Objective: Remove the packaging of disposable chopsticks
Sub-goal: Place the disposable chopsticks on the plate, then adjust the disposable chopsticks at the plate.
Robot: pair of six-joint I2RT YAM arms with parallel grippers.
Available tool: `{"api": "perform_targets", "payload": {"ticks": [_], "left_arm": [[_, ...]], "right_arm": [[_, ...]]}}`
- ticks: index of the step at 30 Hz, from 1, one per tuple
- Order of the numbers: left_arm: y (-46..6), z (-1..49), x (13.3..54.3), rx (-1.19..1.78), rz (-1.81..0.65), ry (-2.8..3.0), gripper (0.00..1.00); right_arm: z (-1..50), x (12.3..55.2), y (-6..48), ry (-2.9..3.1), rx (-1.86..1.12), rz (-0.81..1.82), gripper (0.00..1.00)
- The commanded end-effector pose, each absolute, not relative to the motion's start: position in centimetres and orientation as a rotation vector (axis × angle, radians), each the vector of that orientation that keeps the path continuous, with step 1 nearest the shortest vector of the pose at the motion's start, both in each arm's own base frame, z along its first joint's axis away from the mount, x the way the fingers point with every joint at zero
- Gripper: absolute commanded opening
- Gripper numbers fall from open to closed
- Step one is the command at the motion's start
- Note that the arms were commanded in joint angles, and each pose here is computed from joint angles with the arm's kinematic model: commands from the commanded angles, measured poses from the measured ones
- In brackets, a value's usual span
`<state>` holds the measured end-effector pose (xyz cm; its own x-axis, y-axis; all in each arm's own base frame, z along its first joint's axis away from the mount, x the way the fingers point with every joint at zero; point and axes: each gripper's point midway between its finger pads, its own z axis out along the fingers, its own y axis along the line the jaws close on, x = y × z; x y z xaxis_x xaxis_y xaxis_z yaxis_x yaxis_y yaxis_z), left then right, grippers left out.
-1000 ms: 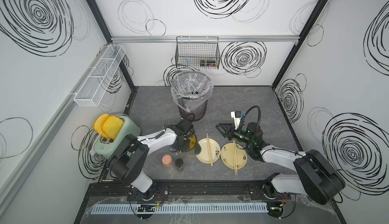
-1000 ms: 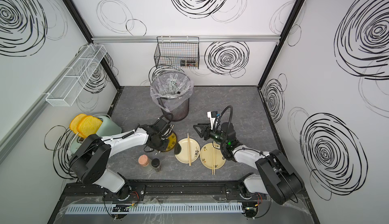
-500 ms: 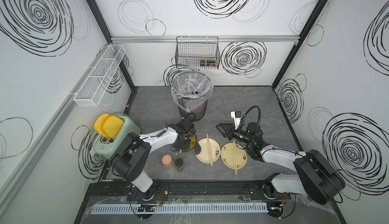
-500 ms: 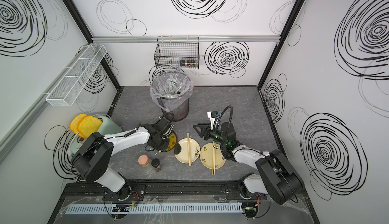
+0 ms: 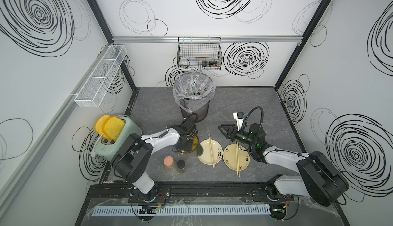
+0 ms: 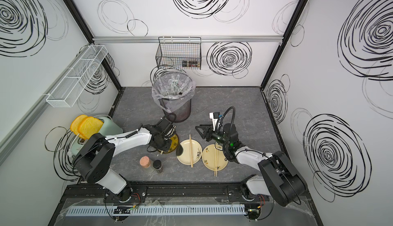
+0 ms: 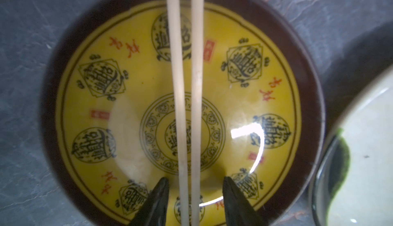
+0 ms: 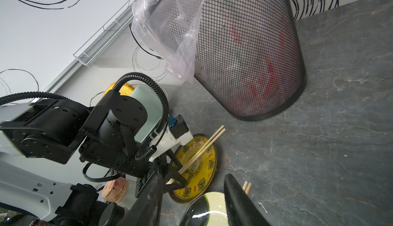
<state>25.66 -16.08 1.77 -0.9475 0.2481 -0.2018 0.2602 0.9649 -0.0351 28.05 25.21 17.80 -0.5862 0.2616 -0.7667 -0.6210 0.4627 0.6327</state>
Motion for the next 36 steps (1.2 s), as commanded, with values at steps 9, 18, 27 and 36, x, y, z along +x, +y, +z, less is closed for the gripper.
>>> {"api": "perform_targets", "payload": {"ticks": [9,18,27,36], "left_arm": [[-16.5,3.0,30.4,0.366,-0.124,2.799,0.47],[-16.3,2.3,31.5,0.354,-0.122,2.800,0.30],[-15.9,2.7,31.3,0.377,-0.102,2.807,0.13],[-15.8,2.7,29.9,0.385,-0.130,2.825,0.13]], "right_arm": [[17.9,28.1,25.1,1.818,-0.299,1.259,0.50],[17.8,28.2,25.0,1.823,-0.296,1.245,0.50],[17.9,28.2,25.2,1.824,-0.306,1.255,0.50],[18.0,28.1,25.2,1.821,-0.305,1.258,0.50]]}}
